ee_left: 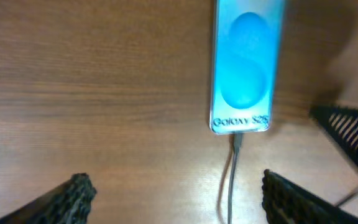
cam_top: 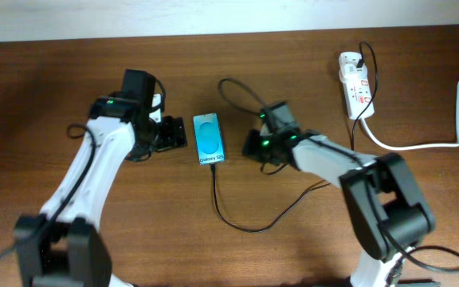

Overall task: Plug charger to phone and switch on socket
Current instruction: 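Retract the left arm and move the right gripper toward the power strip, then bring the right gripper down onto the power strip's orange switch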

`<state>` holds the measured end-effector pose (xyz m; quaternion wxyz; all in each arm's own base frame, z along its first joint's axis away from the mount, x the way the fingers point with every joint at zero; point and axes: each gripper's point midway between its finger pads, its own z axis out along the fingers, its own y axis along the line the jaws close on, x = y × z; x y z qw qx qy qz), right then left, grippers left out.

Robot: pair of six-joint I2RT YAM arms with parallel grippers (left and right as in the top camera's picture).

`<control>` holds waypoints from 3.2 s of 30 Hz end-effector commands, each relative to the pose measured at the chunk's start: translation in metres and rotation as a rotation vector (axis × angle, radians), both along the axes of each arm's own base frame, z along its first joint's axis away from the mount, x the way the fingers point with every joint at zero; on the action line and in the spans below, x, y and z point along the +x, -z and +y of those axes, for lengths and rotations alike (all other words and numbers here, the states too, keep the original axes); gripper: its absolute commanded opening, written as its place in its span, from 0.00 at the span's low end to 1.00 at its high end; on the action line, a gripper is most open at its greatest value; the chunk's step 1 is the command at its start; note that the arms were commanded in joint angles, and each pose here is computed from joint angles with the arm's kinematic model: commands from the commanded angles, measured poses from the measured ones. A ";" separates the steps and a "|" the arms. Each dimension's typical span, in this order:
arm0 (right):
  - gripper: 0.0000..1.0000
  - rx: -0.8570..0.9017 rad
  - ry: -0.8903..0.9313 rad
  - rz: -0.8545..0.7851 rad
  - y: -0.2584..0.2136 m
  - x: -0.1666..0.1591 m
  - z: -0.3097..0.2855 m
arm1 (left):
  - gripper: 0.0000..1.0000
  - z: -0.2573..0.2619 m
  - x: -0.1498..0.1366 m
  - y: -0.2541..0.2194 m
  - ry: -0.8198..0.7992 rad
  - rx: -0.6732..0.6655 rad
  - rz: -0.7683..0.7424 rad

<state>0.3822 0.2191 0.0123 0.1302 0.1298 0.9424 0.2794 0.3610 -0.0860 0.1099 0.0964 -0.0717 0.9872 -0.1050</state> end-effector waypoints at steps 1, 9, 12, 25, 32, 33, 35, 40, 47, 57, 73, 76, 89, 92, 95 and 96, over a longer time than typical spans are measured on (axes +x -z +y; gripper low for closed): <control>0.04 0.000 -0.023 -0.069 -0.042 0.002 -0.017 | 0.93 0.014 -0.022 -0.067 0.006 0.030 -0.150; 0.04 -0.156 0.038 -0.092 -0.135 -0.068 -0.071 | 1.00 0.077 -0.145 -0.183 -0.116 0.216 -0.469; 0.04 -0.272 0.090 -0.065 -0.150 -0.105 -0.105 | 1.00 0.093 -0.181 -0.194 -0.149 0.258 -0.519; 0.04 -0.363 0.297 -0.182 -0.204 -0.171 -0.167 | 0.99 0.110 -0.232 -0.157 -0.192 0.319 -0.371; 0.04 -0.331 0.329 -0.234 -0.219 -0.181 -0.173 | 0.99 0.116 -0.273 -0.175 -0.234 0.263 -0.587; 0.04 -0.316 0.353 -0.228 -0.224 -0.183 -0.173 | 0.99 0.116 -0.275 -0.176 -0.236 0.261 -0.596; 0.04 -0.304 0.361 -0.255 -0.242 -0.185 -0.175 | 0.99 0.116 -0.275 -0.176 -0.236 0.259 -0.598; 0.04 -0.385 0.503 -0.312 -0.287 -0.204 -0.210 | 0.99 0.116 -0.276 -0.175 -0.234 0.258 -0.593; 0.04 -0.555 0.653 -0.433 -0.339 -0.200 -0.251 | 0.99 0.116 -0.276 -0.175 -0.234 0.259 -0.594; 0.04 -0.465 0.632 -0.195 -0.328 -0.059 -0.302 | 0.99 0.116 -0.277 -0.174 -0.233 0.260 -0.589; 0.04 -0.117 0.574 0.013 -0.233 0.018 -0.327 | 0.99 0.116 -0.279 -0.172 -0.231 0.263 -0.578; 0.04 -0.100 0.608 0.002 -0.235 0.022 -0.330 | 0.99 0.116 -0.279 -0.172 -0.230 0.263 -0.578; 0.04 -0.032 0.765 0.026 -0.199 0.067 -0.352 | 0.99 0.116 -0.279 -0.172 -0.230 0.263 -0.575; 0.04 -0.029 0.769 0.070 -0.177 0.073 -0.354 | 0.99 0.116 -0.279 -0.172 -0.230 0.263 -0.575; 0.04 -0.022 0.776 0.114 -0.156 0.077 -0.356 | 1.00 0.116 -0.279 -0.172 -0.230 0.263 -0.575; 0.04 -0.019 0.784 0.129 -0.151 0.078 -0.356 | 0.99 0.116 -0.279 -0.172 -0.230 0.263 -0.575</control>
